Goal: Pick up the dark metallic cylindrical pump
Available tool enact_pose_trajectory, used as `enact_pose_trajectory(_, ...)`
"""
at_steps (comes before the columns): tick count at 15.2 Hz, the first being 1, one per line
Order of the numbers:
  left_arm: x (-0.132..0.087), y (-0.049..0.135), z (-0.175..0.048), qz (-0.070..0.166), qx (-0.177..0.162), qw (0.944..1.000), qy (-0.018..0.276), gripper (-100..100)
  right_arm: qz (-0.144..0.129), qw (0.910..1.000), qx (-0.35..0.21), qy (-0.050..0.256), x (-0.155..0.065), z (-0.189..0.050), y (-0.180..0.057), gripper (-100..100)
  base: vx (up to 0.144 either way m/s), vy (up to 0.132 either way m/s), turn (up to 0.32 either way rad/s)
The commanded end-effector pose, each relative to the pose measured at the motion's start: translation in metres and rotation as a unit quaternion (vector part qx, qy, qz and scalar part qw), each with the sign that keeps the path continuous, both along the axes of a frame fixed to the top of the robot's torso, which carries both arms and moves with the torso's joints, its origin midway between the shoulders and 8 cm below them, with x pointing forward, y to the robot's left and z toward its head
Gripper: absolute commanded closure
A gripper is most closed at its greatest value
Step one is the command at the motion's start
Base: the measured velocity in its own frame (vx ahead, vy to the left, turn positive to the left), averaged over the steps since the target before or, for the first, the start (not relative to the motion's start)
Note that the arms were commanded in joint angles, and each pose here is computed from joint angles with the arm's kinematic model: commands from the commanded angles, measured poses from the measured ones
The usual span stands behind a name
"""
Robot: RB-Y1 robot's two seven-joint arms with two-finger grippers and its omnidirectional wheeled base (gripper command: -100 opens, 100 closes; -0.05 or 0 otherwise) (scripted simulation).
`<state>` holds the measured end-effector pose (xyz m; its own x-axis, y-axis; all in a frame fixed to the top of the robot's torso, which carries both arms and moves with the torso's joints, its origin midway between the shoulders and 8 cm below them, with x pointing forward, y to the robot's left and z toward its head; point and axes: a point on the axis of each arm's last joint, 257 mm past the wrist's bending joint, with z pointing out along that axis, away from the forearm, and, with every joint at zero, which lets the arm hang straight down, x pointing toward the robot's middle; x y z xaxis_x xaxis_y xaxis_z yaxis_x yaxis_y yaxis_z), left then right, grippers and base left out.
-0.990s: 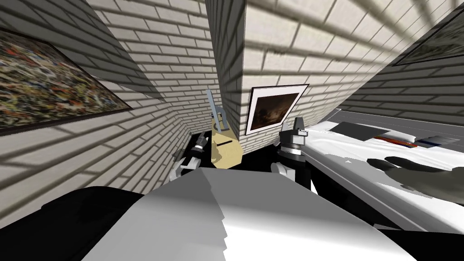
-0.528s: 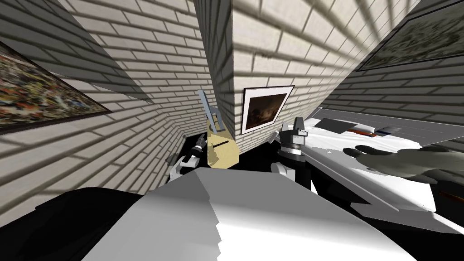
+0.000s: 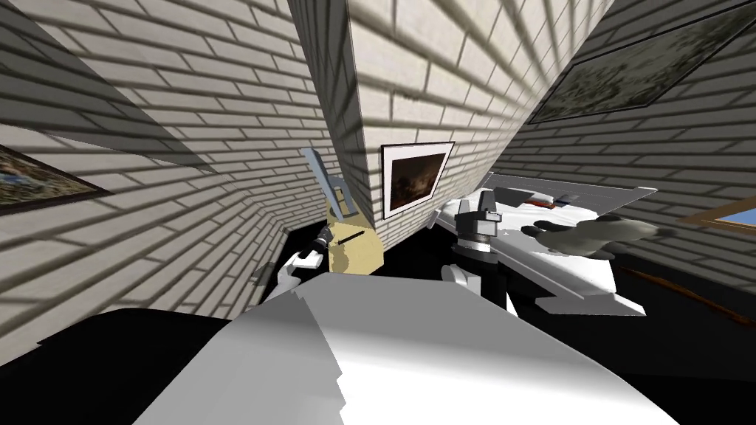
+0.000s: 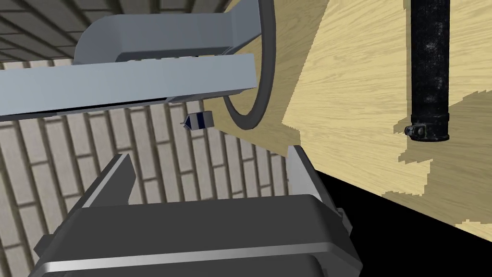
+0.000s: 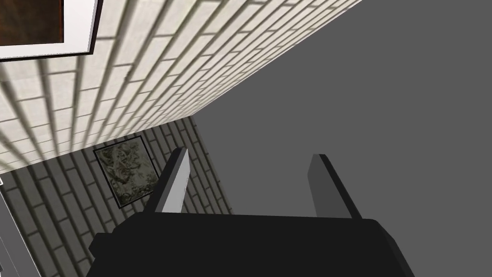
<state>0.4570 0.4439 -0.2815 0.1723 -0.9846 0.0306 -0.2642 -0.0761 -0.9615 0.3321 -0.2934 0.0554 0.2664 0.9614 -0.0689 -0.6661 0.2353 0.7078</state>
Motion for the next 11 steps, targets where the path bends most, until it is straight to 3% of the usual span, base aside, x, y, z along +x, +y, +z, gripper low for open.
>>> enact_pose_trajectory(1, -0.006, 0.007, -0.011, 0.011, -0.006, 0.9998, 0.018, -100, 0.0, 1.0, 0.0, 0.0, 0.0, 0.0, 0.0, 0, 0.005, -0.013, -0.051)
enact_pose_trajectory(2, -0.009, 0.023, -0.028, 0.03, -0.018, 0.9985, 0.042, -100, 0.0, 1.0, 0.0, 0.0, 0.0, 0.0, 0.0, 0, 0.028, -0.058, -0.214)
enact_pose_trajectory(5, -0.014, 0.038, -0.045, 0.052, -0.032, 0.9958, 0.069, -100, 0.0, 1.0, 0.0, 0.0, 0.0, 0.0, 0.0, 0, 0.026, -0.047, -0.204)
enact_pose_trajectory(6, -0.017, 0.051, -0.056, 0.07, -0.044, 0.9929, 0.085, -100, 0.0, 1.0, 0.0, 0.0, 0.0, 0.0, 0.0, 0, 0.015, -0.027, -0.193)
enact_pose_trajectory(11, -0.034, 0.079, -0.088, 0.118, -0.072, 0.981, 0.137, -100, 0.0, 1.0, 0.0, 0.0, 0.0, 0.0, 0.0, 0, 0.018, -0.023, -0.241)
